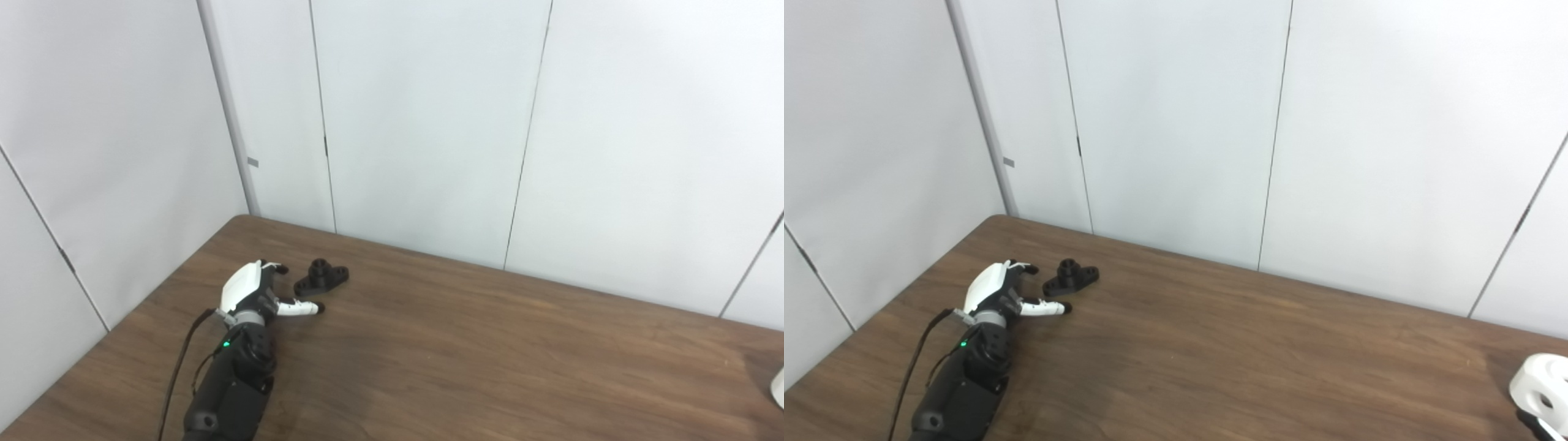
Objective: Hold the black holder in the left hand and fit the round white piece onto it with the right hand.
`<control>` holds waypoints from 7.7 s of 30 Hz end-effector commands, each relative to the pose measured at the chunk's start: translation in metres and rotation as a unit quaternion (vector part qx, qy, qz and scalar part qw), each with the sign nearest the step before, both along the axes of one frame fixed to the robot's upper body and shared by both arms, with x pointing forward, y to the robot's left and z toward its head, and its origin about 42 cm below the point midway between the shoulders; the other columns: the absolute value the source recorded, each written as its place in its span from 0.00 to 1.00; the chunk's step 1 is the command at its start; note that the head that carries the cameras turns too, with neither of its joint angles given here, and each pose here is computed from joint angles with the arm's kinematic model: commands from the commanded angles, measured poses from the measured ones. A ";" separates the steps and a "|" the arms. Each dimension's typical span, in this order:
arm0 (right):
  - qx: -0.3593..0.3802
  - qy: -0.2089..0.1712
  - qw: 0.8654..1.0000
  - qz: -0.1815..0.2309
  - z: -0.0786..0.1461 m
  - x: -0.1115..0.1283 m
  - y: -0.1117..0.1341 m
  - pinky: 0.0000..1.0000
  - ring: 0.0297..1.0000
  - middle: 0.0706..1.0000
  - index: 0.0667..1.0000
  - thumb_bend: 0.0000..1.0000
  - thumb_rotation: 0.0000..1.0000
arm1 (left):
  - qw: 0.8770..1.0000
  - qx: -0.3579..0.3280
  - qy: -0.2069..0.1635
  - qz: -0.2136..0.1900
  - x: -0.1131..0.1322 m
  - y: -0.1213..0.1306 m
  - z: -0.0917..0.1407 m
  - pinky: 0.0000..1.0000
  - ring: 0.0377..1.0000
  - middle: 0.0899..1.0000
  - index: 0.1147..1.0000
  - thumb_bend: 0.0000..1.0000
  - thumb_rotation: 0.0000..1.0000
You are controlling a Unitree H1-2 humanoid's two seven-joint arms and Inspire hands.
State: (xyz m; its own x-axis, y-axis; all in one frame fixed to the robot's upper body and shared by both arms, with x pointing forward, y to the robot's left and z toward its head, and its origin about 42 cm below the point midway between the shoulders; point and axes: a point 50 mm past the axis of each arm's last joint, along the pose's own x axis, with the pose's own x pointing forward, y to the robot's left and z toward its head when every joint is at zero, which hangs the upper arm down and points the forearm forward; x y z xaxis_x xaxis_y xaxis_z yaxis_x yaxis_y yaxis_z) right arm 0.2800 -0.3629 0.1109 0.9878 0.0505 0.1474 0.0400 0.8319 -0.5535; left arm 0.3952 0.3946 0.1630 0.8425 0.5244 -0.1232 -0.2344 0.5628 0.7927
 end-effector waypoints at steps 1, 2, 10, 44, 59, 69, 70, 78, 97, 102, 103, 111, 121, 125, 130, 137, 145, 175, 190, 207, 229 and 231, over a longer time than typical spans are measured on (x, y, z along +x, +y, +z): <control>-0.001 0.051 0.999 -0.010 -0.037 -0.031 0.002 0.84 0.89 0.89 0.85 0.67 0.78 | 1.000 0.006 -0.022 -0.012 0.014 -0.005 0.017 1.00 1.00 1.00 0.77 1.00 0.27; -0.001 0.050 0.999 -0.010 -0.037 -0.032 0.002 0.81 0.87 0.87 0.83 0.70 0.79 | 1.000 0.005 -0.020 -0.016 0.016 -0.010 0.015 1.00 1.00 1.00 0.76 1.00 0.27; 0.002 0.049 0.999 -0.012 -0.034 -0.032 0.005 0.44 0.73 0.76 0.71 0.97 0.88 | 0.999 0.018 -0.008 -0.042 0.016 -0.031 -0.001 1.00 1.00 1.00 0.74 1.00 0.24; 0.003 0.048 0.999 -0.010 -0.029 -0.039 0.005 0.20 0.63 0.71 0.66 1.00 0.93 | 0.995 0.085 0.004 -0.060 0.008 -0.025 -0.032 1.00 1.00 0.92 0.41 0.52 0.04; 0.001 0.039 0.999 -0.018 -0.022 -0.038 0.017 0.05 0.78 0.81 0.76 1.00 0.90 | 0.993 0.079 0.000 -0.082 0.004 -0.021 -0.034 1.00 1.00 0.93 0.41 0.52 0.04; -0.019 0.012 0.997 -0.070 0.009 -0.033 0.009 0.00 0.77 0.83 0.76 1.00 0.86 | 0.991 0.053 -0.041 -0.119 -0.007 -0.037 -0.030 1.00 1.00 0.93 0.41 0.52 0.04; -0.025 0.008 0.997 -0.077 0.013 -0.033 0.005 0.00 0.77 0.83 0.77 1.00 0.85 | 0.989 0.050 -0.047 -0.127 -0.010 -0.042 -0.028 1.00 1.00 0.93 0.41 0.52 0.04; -0.048 -0.027 0.990 -0.126 0.038 -0.030 -0.022 0.00 0.88 0.89 0.83 0.90 0.77 | 0.977 0.027 -0.088 -0.193 -0.031 -0.085 -0.018 1.00 1.00 0.94 0.41 0.52 0.05; -0.097 -0.094 0.977 -0.166 0.099 -0.010 -0.057 0.90 0.91 0.91 0.88 0.57 0.07 | 0.940 -0.022 -0.125 -0.318 -0.078 -0.174 -0.022 1.00 1.00 0.93 0.41 0.52 0.04; -0.126 -0.105 0.971 -0.176 0.115 -0.005 -0.063 0.86 0.89 0.89 0.86 0.64 0.15 | 0.932 -0.034 -0.116 -0.342 -0.083 -0.180 -0.030 1.00 1.00 0.93 0.41 0.52 0.04; -0.134 -0.101 0.969 -0.181 0.114 -0.003 -0.068 0.87 0.89 0.89 0.86 0.66 0.06 | 0.931 -0.036 -0.113 -0.346 -0.084 -0.180 -0.031 1.00 1.00 0.93 0.41 0.52 0.04; -0.141 -0.076 0.966 -0.201 0.092 0.027 -0.120 0.92 0.92 0.92 0.86 0.80 0.26 | 0.923 -0.043 -0.106 -0.368 -0.085 -0.169 -0.040 1.00 1.00 0.92 0.41 0.52 0.04; -0.193 -0.044 0.961 -0.191 0.155 0.042 -0.047 0.90 0.97 0.96 0.85 0.98 0.59 | 0.923 -0.051 -0.107 -0.367 -0.080 -0.140 -0.040 1.00 1.00 0.93 0.42 0.52 0.03; -0.202 -0.028 0.959 -0.199 0.169 0.050 -0.035 0.88 0.98 0.97 0.84 1.00 0.53 | 0.922 -0.048 -0.107 -0.370 -0.077 -0.132 -0.043 1.00 1.00 0.93 0.42 0.52 0.03; -0.224 -0.009 0.954 -0.201 0.174 0.060 -0.034 0.87 0.98 0.97 0.85 1.00 0.58 | 0.921 -0.045 -0.106 -0.372 -0.076 -0.129 -0.044 1.00 1.00 0.92 0.42 0.52 0.03; -0.249 0.030 0.947 -0.200 0.172 0.074 -0.032 0.90 0.99 1.00 0.89 1.00 0.60 | 0.922 -0.047 -0.108 -0.370 -0.075 -0.128 -0.045 1.00 1.00 0.92 0.42 0.52 0.03; -0.263 0.060 0.940 -0.210 0.155 0.091 -0.037 0.90 0.98 0.99 0.87 1.00 0.63 | 0.922 -0.048 -0.113 -0.368 -0.075 -0.127 -0.044 1.00 1.00 0.91 0.42 0.52 0.03; -0.274 0.096 0.938 -0.189 0.145 0.120 -0.002 0.91 0.98 0.98 0.91 1.00 0.66 | 0.922 -0.053 -0.111 -0.366 -0.081 -0.139 -0.032 1.00 1.00 0.91 0.42 0.52 0.03; -0.270 0.098 0.940 -0.187 0.139 0.123 0.013 0.90 0.98 0.99 0.92 1.00 0.62 | 0.922 -0.059 -0.117 -0.365 -0.085 -0.140 -0.027 1.00 1.00 0.91 0.42 0.52 0.03; -0.297 0.101 0.924 -0.217 0.139 0.134 -0.001 0.91 0.96 0.96 0.90 1.00 0.64 | 0.923 -0.056 -0.111 -0.364 -0.085 -0.143 -0.026 1.00 1.00 0.91 0.42 0.52 0.03; -0.251 0.048 0.941 -0.222 0.184 0.113 0.005 0.93 0.99 1.00 0.93 1.00 0.62 | 0.923 -0.056 -0.110 -0.364 -0.079 -0.141 -0.034 1.00 1.00 0.90 0.42 0.52 0.03; -0.250 0.046 0.941 -0.223 0.187 0.113 0.004 0.93 0.99 1.00 0.93 1.00 0.61 | 0.923 -0.056 -0.110 -0.364 -0.079 -0.142 -0.035 1.00 1.00 0.90 0.42 0.52 0.03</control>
